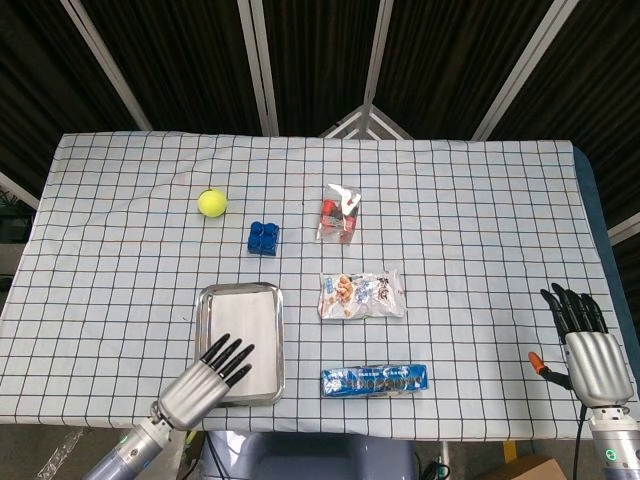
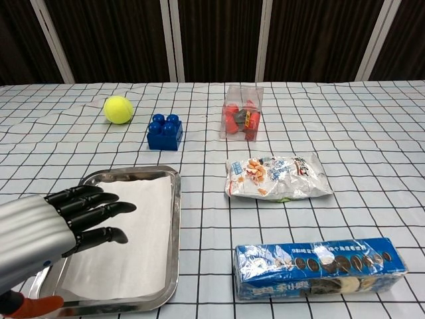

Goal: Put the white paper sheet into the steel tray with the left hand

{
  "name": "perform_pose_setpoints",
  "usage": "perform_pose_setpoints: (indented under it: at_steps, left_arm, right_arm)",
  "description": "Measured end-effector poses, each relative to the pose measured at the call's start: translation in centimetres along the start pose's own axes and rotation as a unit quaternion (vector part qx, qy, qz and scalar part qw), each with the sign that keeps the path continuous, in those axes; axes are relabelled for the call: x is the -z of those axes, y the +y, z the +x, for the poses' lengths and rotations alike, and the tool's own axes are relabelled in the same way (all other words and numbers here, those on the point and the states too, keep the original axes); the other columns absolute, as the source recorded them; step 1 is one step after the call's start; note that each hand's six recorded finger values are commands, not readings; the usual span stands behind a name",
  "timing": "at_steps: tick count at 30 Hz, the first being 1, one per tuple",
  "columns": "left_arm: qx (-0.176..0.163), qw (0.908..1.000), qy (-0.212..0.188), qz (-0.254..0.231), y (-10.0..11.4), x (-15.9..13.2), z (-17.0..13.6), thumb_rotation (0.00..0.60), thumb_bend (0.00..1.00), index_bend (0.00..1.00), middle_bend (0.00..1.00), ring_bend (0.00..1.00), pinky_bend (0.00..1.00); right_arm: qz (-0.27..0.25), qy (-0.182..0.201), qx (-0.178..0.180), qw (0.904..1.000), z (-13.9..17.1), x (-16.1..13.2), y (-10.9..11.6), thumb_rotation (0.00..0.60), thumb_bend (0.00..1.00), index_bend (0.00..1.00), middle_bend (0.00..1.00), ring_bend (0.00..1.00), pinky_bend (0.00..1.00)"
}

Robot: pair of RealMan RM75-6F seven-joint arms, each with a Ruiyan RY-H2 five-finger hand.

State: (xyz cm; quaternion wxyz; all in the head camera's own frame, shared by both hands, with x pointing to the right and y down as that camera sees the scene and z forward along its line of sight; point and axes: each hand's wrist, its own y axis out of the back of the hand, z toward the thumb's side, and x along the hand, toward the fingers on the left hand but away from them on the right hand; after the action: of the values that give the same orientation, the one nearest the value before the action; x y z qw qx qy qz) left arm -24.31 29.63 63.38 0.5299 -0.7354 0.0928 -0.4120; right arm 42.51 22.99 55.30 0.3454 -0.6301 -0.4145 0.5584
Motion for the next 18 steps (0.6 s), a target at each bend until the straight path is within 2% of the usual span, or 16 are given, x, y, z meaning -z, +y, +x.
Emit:
perform_pose_setpoints:
  at_steps: [7,10,14,18]
  left_arm:
    - [-0.006,0.9997,0.022,-0.002,0.8,1.4,-1.4,0.6,0.19,0.1,0.0,0.0,0.0]
    - [-0.016,0.9988,0.045,-0.009,1.5,2.6,-2.4,0.6,0.14,0.05,0.0,0.0,0.0]
    - [-0.039,0.9945,0.093,-0.028,2.5,4.9,-4.2,0.6,0.08,0.0,0.0,0.0,0.0]
    - [-0.065,0.9841,0.159,-0.044,3.5,8.0,-6.7,0.6,0.07,0.0,0.0,0.0,0.0]
  right_arm:
    - [-0.001,-0.001,0.0,1.0,0.0,0.1,0.1,0.6,0.31,0.0,0.0,0.0,0.0]
    - [0.0,-0.001,0.0,1.0,0.0,0.1,0.0,0.6,0.31,0.0,0.0,0.0,0.0]
    - [0.003,0.001,-0.001,1.0,0.0,0.0,-0.1,0.6,0.31,0.0,0.0,0.0,0.0]
    - [0.008,0.004,0.0,1.0,0.0,-0.2,-0.1,0.6,0.31,0.0,0.0,0.0,0.0]
